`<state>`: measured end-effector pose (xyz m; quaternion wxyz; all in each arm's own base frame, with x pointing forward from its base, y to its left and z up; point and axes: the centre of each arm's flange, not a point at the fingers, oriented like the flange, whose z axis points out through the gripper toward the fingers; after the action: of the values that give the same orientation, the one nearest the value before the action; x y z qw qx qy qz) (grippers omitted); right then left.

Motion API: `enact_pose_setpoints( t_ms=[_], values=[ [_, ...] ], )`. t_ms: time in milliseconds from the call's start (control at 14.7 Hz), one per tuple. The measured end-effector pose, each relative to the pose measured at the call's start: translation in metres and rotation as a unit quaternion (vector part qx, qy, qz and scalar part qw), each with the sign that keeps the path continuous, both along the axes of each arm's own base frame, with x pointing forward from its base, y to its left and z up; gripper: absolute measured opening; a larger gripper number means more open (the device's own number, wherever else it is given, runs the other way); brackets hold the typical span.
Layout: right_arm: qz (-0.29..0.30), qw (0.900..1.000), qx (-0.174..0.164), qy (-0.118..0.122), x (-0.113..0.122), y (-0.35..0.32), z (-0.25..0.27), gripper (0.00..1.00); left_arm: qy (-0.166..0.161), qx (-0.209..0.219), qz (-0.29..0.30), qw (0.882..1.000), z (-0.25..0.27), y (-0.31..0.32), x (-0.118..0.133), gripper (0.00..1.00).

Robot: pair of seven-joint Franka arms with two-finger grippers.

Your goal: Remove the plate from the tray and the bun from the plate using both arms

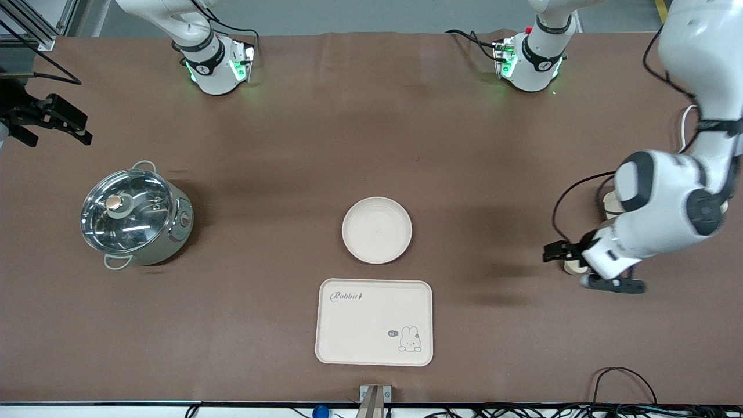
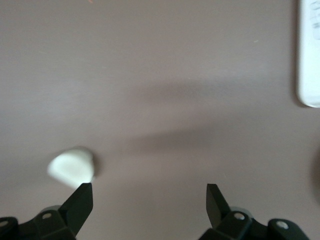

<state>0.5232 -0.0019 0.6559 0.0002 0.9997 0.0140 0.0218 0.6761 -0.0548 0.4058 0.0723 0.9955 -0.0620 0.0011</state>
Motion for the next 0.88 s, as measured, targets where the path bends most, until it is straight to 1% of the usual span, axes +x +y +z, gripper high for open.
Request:
enact_pose_setpoints(
  t_ms=[68,204,340,611,883],
  values=[
    [0.0,1.0,0.0,0.001,0.0,0.0,0.0,1.0,0.005,0.008,-0.001,1.0,0.045,0.004,-0.005,1.0],
    [0.0,1.0,0.0,0.003,-0.001,0.0,-0.001,1.0,-0.003,0.023,-0.001,1.0,0.118,0.009,-0.022,1.0],
    [0.0,1.0,0.0,0.003,-0.001,0.0,-0.001,1.0,-0.013,0.037,-0.002,0.999,0.164,0.006,-0.044,1.0],
    [0.0,1.0,0.0,0.004,-0.001,0.0,-0.001,1.0,-0.024,0.059,0.004,0.998,0.214,0.006,-0.078,1.0],
    [0.0,1.0,0.0,0.003,0.0,0.0,-0.001,1.0,-0.026,0.082,0.017,0.996,0.227,0.011,-0.106,1.0]
  ],
)
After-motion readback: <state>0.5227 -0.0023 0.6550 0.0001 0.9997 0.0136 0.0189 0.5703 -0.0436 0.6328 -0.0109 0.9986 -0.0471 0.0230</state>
